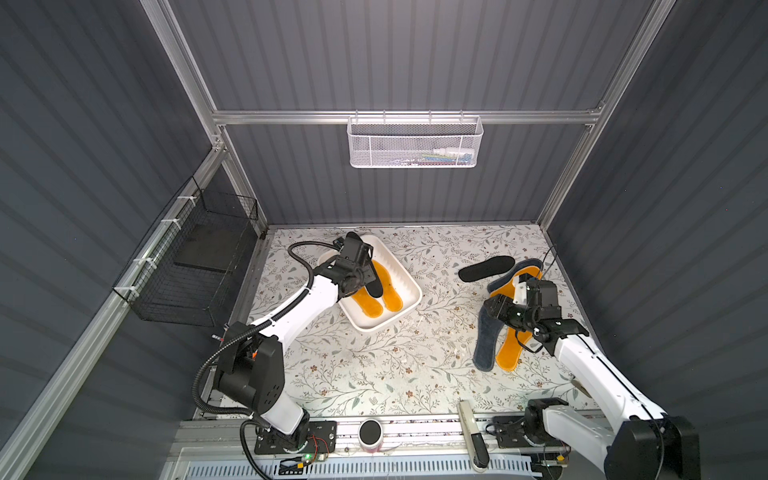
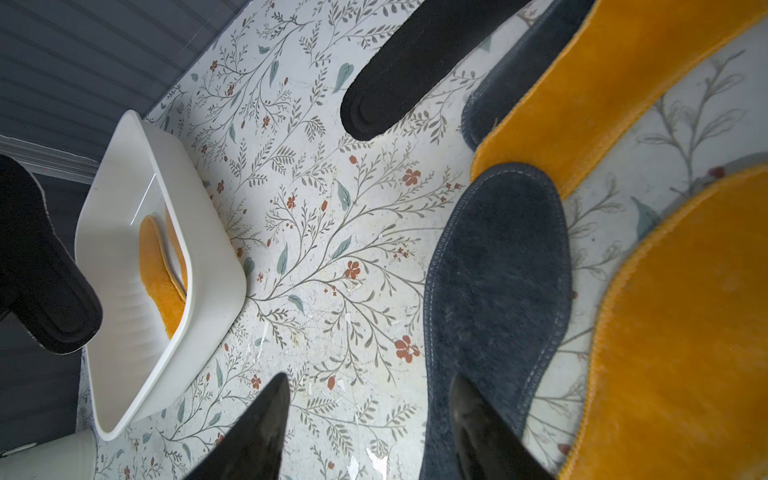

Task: Put the insoles into the storage box
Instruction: Place the insole in the storage box.

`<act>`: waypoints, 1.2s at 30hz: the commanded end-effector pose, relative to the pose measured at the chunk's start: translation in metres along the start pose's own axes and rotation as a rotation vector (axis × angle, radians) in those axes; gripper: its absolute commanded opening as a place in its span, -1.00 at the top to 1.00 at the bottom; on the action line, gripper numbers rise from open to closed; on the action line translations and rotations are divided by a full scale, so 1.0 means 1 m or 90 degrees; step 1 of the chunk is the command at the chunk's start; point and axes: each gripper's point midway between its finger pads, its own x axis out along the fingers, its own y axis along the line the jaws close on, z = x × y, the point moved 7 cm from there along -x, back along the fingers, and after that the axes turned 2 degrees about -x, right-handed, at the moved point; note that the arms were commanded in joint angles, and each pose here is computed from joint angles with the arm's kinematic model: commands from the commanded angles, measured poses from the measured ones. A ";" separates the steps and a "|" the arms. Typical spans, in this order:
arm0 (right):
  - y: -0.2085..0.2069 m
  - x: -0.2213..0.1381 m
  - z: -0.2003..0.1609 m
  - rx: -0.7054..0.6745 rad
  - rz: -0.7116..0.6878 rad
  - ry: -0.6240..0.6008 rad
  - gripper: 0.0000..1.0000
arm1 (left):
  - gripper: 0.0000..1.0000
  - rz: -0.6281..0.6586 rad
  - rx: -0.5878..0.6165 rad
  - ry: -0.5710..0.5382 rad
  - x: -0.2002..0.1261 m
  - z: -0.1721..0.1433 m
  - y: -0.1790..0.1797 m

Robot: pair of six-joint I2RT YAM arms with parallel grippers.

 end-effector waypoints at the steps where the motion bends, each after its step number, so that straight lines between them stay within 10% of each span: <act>1: -0.003 0.003 -0.003 0.010 0.000 0.007 -0.23 | 1.00 0.001 -0.038 0.065 0.015 -0.009 0.016; 36: -0.006 0.014 -0.006 0.007 0.006 0.017 -0.23 | 1.00 0.096 -0.084 0.184 0.066 -0.022 0.040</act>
